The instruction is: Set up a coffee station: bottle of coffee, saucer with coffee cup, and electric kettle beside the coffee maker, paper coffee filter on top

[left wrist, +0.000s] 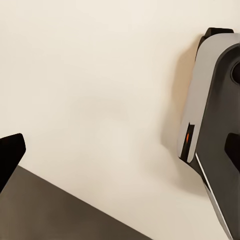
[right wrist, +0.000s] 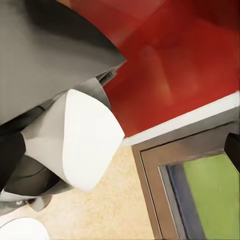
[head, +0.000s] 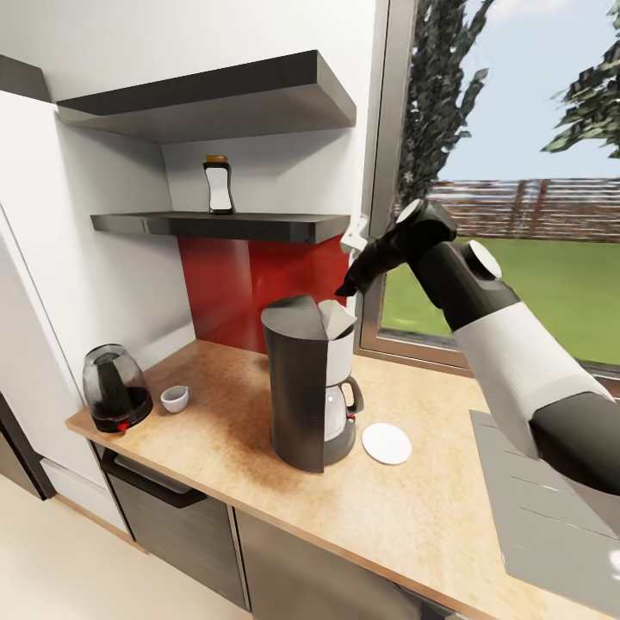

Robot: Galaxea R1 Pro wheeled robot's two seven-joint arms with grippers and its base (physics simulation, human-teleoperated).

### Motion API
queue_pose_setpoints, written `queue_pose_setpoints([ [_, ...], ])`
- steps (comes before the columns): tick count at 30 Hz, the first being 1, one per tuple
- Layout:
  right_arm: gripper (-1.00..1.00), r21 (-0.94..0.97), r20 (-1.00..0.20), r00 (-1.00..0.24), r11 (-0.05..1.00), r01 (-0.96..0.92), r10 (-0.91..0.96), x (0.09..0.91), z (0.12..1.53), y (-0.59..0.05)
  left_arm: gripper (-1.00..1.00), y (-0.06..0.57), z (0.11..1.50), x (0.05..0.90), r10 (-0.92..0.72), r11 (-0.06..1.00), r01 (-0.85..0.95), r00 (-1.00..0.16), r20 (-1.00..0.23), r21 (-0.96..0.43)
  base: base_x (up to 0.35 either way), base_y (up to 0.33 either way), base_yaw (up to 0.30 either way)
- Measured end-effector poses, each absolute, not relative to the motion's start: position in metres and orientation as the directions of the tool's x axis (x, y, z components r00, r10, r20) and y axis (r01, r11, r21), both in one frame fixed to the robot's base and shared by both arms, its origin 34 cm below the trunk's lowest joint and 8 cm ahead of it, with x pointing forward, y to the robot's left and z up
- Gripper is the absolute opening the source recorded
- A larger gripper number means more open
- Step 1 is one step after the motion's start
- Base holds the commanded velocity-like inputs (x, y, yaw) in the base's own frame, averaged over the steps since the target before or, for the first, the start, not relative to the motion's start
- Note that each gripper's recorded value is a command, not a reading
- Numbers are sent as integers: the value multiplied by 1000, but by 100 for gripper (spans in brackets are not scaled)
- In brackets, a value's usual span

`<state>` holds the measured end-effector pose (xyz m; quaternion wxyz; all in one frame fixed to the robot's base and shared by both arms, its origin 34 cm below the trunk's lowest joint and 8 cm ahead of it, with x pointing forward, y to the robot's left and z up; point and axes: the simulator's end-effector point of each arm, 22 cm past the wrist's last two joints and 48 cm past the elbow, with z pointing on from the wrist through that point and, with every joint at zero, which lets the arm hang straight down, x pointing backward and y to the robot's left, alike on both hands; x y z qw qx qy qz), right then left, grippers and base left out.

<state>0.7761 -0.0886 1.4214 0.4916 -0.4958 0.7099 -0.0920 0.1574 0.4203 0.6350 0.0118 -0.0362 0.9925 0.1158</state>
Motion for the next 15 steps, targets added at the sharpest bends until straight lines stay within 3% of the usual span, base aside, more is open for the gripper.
queue_pose_setpoints([
  [9, 100, -644, -624, 29, 492, -586, -781, 768, 1446, -84, 100, 420, 635, 157, -69, 970, -75, -997, -32, 229, -12, 14, 0],
  [15, 100, -650, -639, 48, 505, -567, -768, 766, 1459, -86, 100, 421, 635, 158, -69, 970, -75, -997, -33, 230, -174, 158, 0],
])
